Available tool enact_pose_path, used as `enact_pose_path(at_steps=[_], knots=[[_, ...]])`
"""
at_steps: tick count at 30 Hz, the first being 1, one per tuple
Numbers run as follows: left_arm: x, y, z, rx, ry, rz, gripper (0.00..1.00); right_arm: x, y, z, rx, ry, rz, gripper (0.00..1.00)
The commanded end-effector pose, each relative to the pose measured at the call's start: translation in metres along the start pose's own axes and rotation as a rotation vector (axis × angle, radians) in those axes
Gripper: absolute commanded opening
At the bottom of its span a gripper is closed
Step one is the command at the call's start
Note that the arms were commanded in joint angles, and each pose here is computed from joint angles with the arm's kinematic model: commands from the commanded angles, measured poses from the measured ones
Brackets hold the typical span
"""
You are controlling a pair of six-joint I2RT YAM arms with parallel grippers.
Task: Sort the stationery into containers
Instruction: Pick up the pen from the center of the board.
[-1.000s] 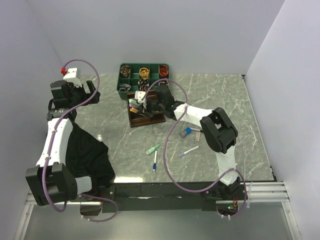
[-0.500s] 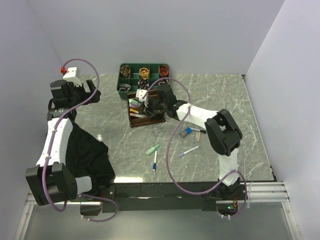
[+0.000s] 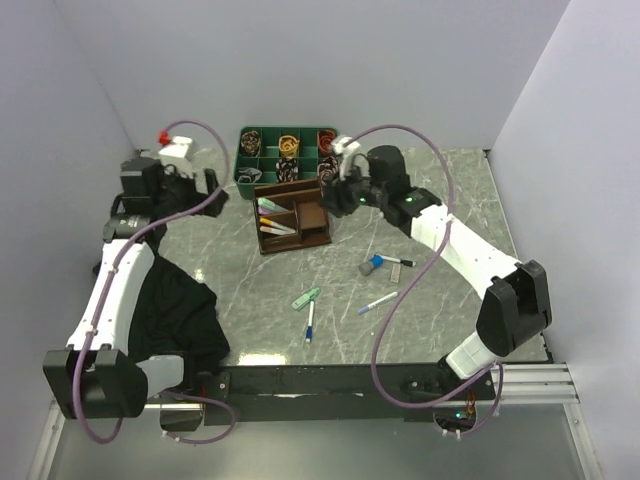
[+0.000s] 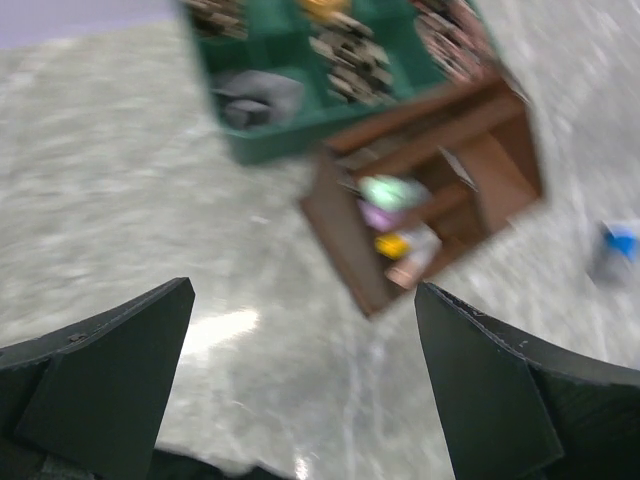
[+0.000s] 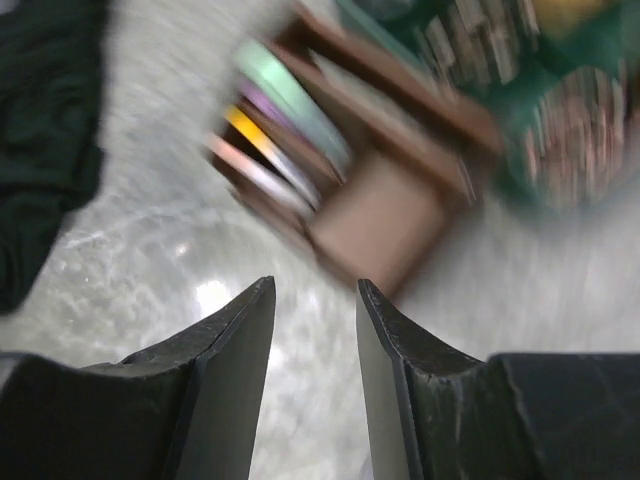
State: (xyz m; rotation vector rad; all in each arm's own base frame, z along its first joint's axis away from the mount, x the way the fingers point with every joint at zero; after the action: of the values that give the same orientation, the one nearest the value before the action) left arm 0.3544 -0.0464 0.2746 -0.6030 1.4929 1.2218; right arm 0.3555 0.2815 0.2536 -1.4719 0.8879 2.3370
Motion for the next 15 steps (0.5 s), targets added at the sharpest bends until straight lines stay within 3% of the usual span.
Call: enact_pose_path(at_steps=[1, 4, 7, 10, 13, 15], knots=[[0.002, 0.009, -0.059, 0.186, -0.095, 0.026, 1.0, 0.076, 0.035, -0.057, 0.325, -0.514, 0.216, 0.46], [0.008, 0.001, -0.085, 0.272, -0.125, 0.046, 1.0, 0.106, 0.062, -0.103, 0.538, -0.745, 0.224, 0.45], [0.003, -0.007, -0.096, 0.319, -0.134, 0.038, 0.99, 0.121, 0.076, -0.128, 0.59, -0.881, 0.217, 0.41], [-0.005, -0.012, -0.103, 0.355, -0.145, 0.021, 0.99, 0.121, 0.081, -0.124, 0.543, -0.803, 0.242, 0.4], [-0.01, -0.015, -0.109, 0.398, -0.198, 0.01, 0.99, 0.122, 0.081, -0.084, 0.28, -0.714, 0.356, 0.4], [-0.016, -0.018, -0.113, 0.4, -0.254, 0.003, 0.99, 0.133, 0.086, -0.076, 0.29, -0.689, 0.443, 0.4]])
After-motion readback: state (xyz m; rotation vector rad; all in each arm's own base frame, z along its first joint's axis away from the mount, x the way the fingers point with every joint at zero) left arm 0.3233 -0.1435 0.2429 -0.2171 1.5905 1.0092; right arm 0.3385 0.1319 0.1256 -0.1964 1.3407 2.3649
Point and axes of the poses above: each gripper's point midway between its finger pads, its own y axis back along the fingers, its own z axis along the line the jaws close on, x = y × z, the point moved 2 cm from there along y, back along the fingers, and after that the axes turned 14 degrees about -y, right-handed, at the moved point
